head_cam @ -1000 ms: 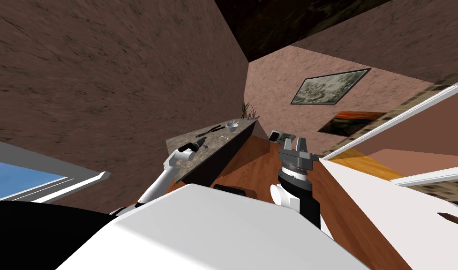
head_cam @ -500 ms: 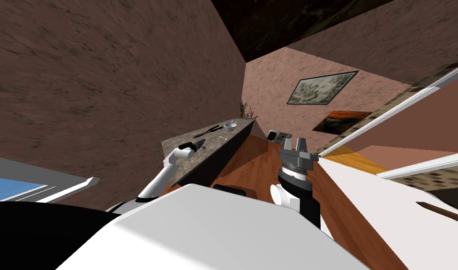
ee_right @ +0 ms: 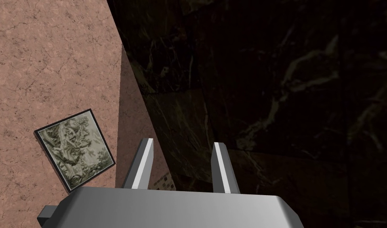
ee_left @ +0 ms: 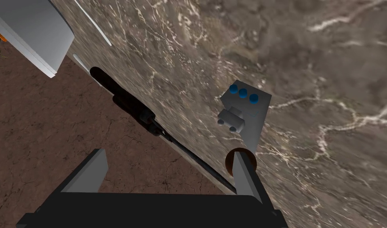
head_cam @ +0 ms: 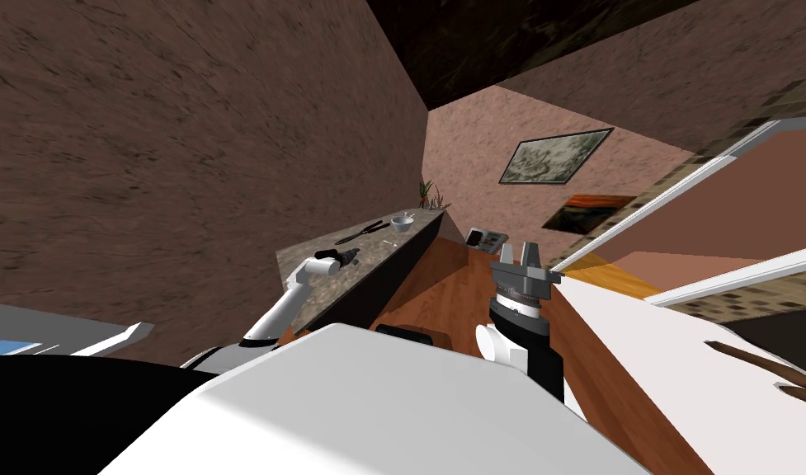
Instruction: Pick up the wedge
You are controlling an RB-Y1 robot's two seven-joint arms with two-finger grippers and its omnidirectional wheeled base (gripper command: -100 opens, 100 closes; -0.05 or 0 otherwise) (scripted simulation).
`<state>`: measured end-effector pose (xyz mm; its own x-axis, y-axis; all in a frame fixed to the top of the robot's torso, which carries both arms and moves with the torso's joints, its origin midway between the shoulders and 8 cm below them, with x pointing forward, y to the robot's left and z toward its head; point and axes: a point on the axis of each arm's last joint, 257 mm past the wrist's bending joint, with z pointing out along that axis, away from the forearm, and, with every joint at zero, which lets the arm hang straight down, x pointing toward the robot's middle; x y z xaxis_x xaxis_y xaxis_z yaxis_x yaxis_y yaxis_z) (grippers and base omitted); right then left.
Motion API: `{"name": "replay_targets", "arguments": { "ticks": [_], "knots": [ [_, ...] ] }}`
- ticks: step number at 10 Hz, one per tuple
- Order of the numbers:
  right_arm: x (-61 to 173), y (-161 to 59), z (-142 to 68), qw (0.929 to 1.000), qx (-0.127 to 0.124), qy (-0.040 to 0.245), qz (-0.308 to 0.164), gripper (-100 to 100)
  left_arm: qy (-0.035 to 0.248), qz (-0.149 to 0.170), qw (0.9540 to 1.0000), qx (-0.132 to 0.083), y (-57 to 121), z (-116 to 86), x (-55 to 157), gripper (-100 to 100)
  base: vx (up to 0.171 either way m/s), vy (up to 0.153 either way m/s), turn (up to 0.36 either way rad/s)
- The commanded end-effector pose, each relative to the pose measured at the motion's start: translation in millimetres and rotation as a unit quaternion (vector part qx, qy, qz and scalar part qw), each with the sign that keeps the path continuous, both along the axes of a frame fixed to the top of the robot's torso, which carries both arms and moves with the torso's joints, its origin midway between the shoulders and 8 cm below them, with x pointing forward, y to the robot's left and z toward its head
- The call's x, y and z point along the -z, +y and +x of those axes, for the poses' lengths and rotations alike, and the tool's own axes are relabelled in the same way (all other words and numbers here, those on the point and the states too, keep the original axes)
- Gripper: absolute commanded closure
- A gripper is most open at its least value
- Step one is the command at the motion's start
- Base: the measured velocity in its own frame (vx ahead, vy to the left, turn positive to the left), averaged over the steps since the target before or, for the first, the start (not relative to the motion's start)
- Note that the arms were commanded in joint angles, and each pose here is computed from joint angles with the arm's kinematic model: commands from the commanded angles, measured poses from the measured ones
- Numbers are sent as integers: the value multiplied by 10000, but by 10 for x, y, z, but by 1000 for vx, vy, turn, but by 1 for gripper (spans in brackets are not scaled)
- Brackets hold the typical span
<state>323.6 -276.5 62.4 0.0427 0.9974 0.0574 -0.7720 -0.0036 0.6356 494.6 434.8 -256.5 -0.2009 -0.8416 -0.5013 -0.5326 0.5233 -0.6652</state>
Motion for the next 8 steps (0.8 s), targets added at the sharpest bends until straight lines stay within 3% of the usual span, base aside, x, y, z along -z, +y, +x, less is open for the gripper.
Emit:
{"name": "replay_targets", "arguments": {
  "ticks": [1, 4, 8],
  "knots": [
    [0, 0, 0, 10000, 0, 0, 0, 0, 184, -15, 9998, -22, 20, -40, 76, -100, 12, 1, 6],
    [0, 0, 0, 10000, 0, 0, 0, 0, 731, -48, 9972, -112, 237, -127, 245, -100, 27, -2, -64],
    [0, 0, 0, 10000, 0, 0, 0, 0, 1275, -109, 9916, -183, 337, -287, 411, -100, 30, 0, -32]
  ]
}}
